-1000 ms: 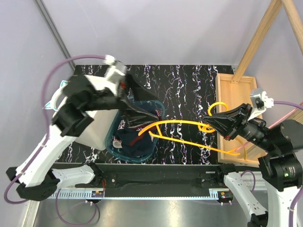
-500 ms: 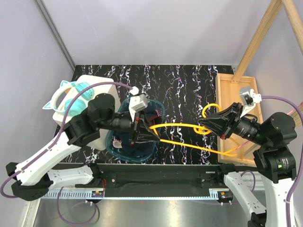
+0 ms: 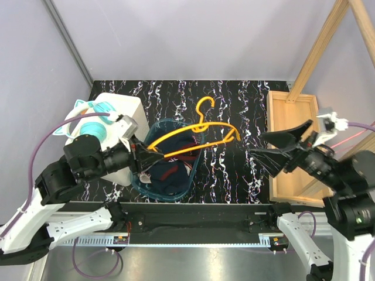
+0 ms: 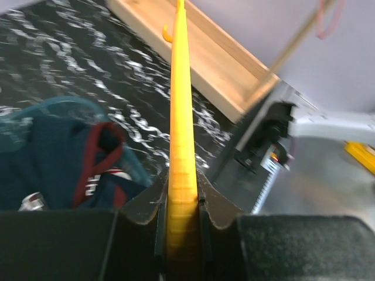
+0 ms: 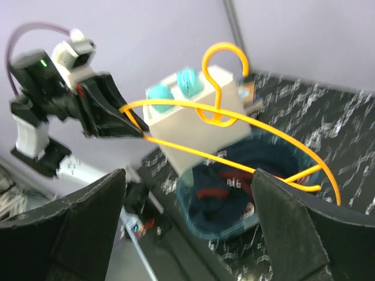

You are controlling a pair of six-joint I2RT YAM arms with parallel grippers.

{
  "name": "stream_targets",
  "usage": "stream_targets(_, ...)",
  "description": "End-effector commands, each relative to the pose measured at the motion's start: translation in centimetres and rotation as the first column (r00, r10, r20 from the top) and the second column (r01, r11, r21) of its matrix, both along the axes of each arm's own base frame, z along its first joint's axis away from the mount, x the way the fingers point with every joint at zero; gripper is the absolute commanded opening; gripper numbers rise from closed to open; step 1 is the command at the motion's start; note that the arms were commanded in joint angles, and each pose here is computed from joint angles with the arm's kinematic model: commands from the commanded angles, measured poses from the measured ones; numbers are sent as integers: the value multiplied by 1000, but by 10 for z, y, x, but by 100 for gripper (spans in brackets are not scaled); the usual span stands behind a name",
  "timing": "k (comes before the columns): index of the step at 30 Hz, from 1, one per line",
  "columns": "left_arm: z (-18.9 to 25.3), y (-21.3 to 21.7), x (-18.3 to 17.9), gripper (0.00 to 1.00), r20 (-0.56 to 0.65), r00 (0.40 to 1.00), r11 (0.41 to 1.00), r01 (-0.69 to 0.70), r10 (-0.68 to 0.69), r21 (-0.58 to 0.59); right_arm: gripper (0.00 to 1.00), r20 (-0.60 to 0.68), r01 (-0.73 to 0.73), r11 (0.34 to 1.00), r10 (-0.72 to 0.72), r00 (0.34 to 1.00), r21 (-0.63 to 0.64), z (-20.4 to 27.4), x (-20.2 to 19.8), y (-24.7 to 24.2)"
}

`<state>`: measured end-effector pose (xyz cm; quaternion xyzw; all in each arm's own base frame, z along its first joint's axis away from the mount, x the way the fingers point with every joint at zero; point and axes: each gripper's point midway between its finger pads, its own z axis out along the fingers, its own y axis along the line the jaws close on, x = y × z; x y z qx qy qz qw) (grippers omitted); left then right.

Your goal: Remove the tank top from the hanger

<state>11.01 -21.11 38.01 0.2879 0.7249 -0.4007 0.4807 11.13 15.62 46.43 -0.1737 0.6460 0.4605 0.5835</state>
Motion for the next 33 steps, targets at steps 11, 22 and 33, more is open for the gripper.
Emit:
stream_targets(11,143,-80,51,0,287,958,928,86,24,-363,92,258,341,751,-553,792,565,131,-151,-117)
stream_targets(22,166,-247,98,0,262,929,872,343,-261,-348,87,161,414,468,-790,591,780,118,-235,-196)
stream_targets(33,170,-342,85,0,298,902,764,424,-311,-487,87,136,457,438,-820,557,774,110,-250,-207)
